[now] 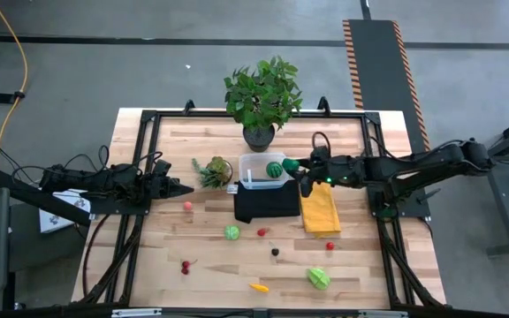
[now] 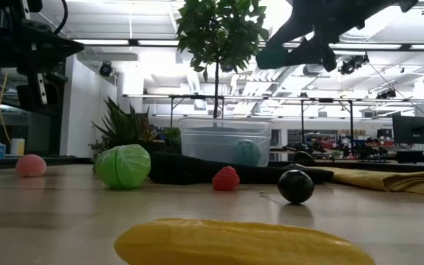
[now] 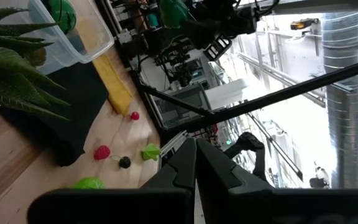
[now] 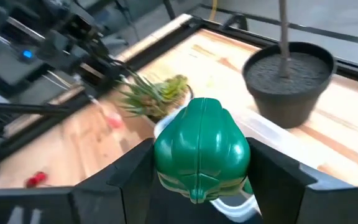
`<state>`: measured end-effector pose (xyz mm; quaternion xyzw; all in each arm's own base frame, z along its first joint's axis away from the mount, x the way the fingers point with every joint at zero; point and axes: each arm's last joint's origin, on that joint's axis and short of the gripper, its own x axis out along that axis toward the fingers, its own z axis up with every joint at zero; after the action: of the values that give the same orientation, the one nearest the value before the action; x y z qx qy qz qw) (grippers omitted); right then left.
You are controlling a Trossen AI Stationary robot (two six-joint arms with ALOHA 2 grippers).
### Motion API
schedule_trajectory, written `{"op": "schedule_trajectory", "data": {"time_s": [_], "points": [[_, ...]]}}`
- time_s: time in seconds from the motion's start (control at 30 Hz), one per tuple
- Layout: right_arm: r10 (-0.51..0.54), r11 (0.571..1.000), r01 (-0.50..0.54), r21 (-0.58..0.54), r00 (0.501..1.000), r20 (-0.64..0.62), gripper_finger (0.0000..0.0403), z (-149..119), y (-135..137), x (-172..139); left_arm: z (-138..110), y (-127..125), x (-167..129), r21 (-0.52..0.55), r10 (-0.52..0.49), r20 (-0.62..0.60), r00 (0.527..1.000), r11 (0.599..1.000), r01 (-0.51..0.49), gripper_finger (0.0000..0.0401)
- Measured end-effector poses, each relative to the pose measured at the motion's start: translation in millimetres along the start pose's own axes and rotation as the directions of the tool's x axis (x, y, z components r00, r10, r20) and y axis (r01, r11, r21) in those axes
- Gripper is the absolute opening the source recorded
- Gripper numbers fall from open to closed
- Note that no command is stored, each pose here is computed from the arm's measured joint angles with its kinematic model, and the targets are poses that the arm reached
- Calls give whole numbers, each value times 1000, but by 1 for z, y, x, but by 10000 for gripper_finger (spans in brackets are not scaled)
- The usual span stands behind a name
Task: Pick and placing Produce into tupperware
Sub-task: Put the green bell pepper into the transparent bin
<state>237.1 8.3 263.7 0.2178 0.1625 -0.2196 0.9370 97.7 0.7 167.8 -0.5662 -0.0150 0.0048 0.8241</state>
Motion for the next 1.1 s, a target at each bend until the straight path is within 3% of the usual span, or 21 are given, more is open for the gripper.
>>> {"op": "schedule_trajectory", "data": {"time_s": [0.33,0.57,1.1], "points": [[-158,984,146,-98,979,-130,212,1,18,35,0,0,0,21,1,0,1000,1000,-1,1],[-270,953,242,-181,950,-154,212,2,30,61,0,0,0,21,0,-2,1000,1000,0,1],[-328,935,287,-210,924,-198,212,-11,37,106,-1,0,0,47,-6,-34,999,999,8,1]]}}
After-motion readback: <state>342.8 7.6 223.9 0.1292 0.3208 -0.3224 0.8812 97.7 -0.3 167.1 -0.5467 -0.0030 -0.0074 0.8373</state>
